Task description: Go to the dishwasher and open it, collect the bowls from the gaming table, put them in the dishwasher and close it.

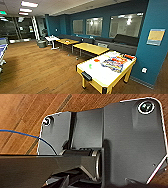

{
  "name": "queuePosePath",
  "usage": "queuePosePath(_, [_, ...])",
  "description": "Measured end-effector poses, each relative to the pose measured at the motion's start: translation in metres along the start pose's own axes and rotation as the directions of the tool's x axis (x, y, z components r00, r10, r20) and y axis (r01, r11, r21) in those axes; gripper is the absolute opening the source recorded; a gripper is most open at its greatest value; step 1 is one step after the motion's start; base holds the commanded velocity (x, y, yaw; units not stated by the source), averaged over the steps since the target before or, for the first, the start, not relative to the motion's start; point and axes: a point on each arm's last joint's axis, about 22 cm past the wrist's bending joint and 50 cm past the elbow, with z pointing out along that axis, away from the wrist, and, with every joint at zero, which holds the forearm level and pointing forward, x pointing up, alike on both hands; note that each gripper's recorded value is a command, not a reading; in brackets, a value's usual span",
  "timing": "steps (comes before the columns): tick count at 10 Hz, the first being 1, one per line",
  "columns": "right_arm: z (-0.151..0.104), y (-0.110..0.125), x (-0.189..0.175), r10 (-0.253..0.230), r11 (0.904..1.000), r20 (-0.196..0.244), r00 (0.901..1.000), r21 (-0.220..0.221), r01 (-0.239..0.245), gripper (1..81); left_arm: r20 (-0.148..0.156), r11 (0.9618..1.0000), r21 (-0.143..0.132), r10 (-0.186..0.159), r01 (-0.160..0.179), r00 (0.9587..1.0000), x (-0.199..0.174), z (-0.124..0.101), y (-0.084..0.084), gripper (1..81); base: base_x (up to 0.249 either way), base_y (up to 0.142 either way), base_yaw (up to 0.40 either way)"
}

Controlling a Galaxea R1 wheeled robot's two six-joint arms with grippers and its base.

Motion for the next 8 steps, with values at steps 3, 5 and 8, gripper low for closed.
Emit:
queuePosePath(3, [0.0, 0.0, 0.0, 0.0, 1.0, 0.0, 1.0, 0.0, 0.0, 81.1, 0.0, 1.0, 0.0, 0.0, 0.0, 1.0, 0.0, 0.0, -0.0002, 81.1, 0.149, 0.069, 0.0])
queuePosePath(5, [0.0, 0.0, -0.0004, 0.0, 1.0, 0.001, 1.0, 0.0, 0.0, 81.1, 0.0, 1.0, -0.002, 0.0, 0.0, 1.0, -0.0003, 0.0005, 0.0017, 81.1, 0.149, 0.069, 0.0])
queuePosePath(8, [0.0, 0.0001, -0.0002, 0.0, 1.0, 0.001, 1.0, 0.0, 0.0, 81.1, 0.0, 1.0, -0.001, 0.0, 0.0, 1.0, 0.0002, 0.0004, 0.0012, 81.1, 0.149, 0.068, 0.0])
